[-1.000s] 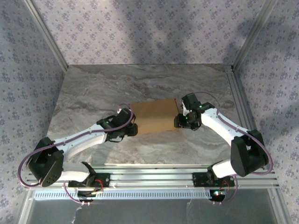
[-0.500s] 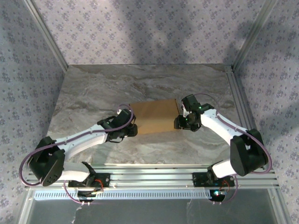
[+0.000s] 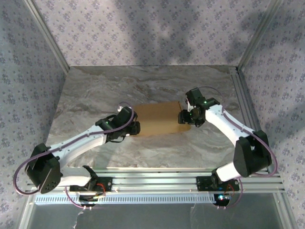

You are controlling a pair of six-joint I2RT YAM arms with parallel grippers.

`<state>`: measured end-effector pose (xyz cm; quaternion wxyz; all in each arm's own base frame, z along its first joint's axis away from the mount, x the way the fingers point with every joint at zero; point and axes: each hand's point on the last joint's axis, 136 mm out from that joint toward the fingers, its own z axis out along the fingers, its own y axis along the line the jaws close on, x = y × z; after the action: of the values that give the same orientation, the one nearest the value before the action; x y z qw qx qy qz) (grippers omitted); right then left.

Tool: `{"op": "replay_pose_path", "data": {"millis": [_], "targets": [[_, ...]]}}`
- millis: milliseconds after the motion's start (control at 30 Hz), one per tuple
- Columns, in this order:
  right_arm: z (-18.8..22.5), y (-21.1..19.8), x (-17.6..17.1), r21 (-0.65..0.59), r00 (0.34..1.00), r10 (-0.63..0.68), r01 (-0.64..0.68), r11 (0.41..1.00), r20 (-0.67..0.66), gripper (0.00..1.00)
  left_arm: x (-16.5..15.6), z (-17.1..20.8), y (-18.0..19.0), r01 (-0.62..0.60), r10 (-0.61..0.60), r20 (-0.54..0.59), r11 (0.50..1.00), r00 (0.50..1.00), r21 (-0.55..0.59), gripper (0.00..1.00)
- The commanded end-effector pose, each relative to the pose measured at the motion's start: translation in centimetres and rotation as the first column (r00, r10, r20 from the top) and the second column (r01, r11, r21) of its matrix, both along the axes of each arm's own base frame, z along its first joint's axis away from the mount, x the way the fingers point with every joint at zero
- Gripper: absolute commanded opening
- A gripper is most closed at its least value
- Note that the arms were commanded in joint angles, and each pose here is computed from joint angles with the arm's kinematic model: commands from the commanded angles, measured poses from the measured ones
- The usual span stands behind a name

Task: Fold the paper box

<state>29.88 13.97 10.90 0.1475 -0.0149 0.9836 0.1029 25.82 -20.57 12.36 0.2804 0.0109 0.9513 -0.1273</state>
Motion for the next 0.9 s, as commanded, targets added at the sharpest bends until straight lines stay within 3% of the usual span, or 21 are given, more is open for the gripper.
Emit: {"op": "replay_pose_path", "data": {"millis": [0,133,333,433,700,867], "targets": [[-1.4,-0.8,0.5,-0.054,0.999,-0.003,0.001,0.999,-0.044,0.55,1.2,-0.1,0.4,-0.001,0.001,-0.012,0.999,1.000,0.048,0.52],[-3.6,-0.8,1.0,-0.063,0.997,-0.004,0.000,0.998,-0.074,0.50,2.1,-2.8,0.7,-0.013,0.017,-0.043,0.995,0.999,0.095,0.48],[-6.3,-0.2,0.0,-0.064,0.993,0.015,-0.022,0.998,-0.117,0.41,2.1,-6.7,0.5,-0.015,0.026,-0.111,0.995,0.994,0.102,0.26],[-6.7,-0.2,-0.5,-0.065,0.992,0.015,-0.023,0.998,-0.122,0.39,2.0,-7.3,0.6,-0.019,0.031,-0.114,0.994,0.993,0.106,0.20],[-5.7,-0.1,-0.9,-0.079,0.995,0.017,-0.025,0.997,-0.101,0.40,2.1,-6.2,0.7,-0.019,0.029,-0.094,0.995,0.995,0.102,0.20],[-3.6,-0.5,-0.6,-0.069,0.998,0.010,-0.015,0.998,-0.069,0.46,1.8,-3.4,1.6,-0.032,0.035,-0.029,0.995,0.999,0.097,0.30]]}}
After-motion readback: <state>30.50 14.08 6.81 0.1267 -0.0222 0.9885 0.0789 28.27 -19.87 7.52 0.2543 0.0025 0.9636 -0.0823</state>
